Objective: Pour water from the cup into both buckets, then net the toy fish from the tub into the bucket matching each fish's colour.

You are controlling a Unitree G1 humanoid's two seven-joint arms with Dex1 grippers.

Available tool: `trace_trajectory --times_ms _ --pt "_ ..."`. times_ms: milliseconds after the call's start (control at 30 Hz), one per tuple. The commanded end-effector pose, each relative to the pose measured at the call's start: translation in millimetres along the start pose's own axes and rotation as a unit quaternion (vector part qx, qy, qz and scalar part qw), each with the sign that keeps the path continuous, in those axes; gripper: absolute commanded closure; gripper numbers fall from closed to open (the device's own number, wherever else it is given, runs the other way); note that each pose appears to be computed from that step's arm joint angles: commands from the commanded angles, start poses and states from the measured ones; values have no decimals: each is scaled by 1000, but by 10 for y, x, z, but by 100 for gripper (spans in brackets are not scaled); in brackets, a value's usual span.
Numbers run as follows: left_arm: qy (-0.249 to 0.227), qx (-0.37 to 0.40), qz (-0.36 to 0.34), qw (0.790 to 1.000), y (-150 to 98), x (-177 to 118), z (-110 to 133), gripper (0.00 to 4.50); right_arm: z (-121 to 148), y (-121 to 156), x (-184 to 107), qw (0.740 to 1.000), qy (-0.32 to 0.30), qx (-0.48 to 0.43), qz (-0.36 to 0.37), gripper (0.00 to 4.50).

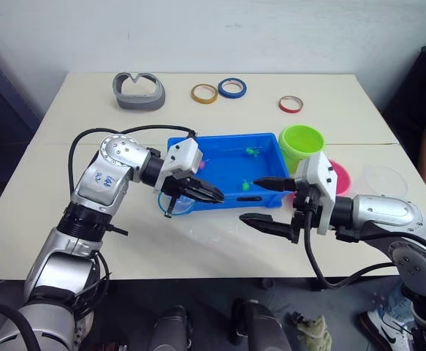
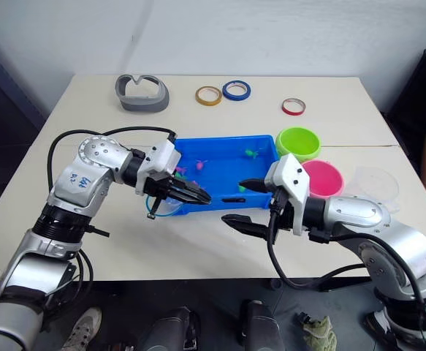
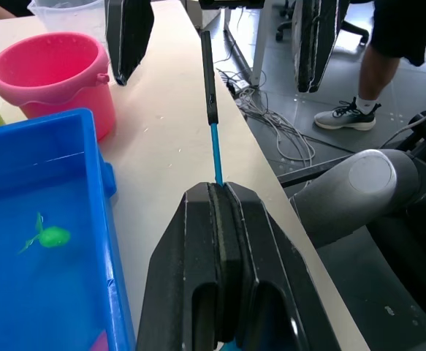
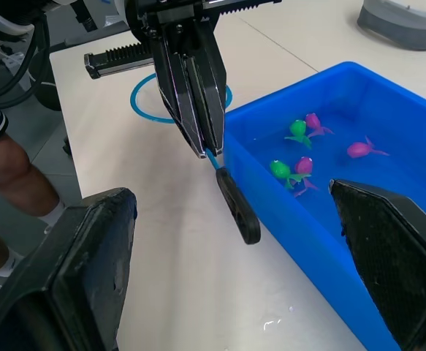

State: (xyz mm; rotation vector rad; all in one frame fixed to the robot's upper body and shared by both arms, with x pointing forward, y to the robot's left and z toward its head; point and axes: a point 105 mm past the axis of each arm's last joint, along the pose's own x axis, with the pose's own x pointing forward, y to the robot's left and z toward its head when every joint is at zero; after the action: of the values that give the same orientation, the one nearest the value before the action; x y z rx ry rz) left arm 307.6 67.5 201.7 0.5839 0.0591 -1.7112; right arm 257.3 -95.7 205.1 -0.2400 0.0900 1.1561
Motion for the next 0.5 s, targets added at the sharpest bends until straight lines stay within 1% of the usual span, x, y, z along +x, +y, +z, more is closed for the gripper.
trace_trajectory --times_ms 33,400,500 --pt "-1 28 -10 1000 35 29 119 447 74 59 34 1000 -5 -16 15 0" --pt "-4 34 -15 999 60 82 152 447 66 57 68 1000 1 -14 18 0" --pt "-3 34 -14 999 59 79 148 450 62 55 62 1000 3 -14 17 81"
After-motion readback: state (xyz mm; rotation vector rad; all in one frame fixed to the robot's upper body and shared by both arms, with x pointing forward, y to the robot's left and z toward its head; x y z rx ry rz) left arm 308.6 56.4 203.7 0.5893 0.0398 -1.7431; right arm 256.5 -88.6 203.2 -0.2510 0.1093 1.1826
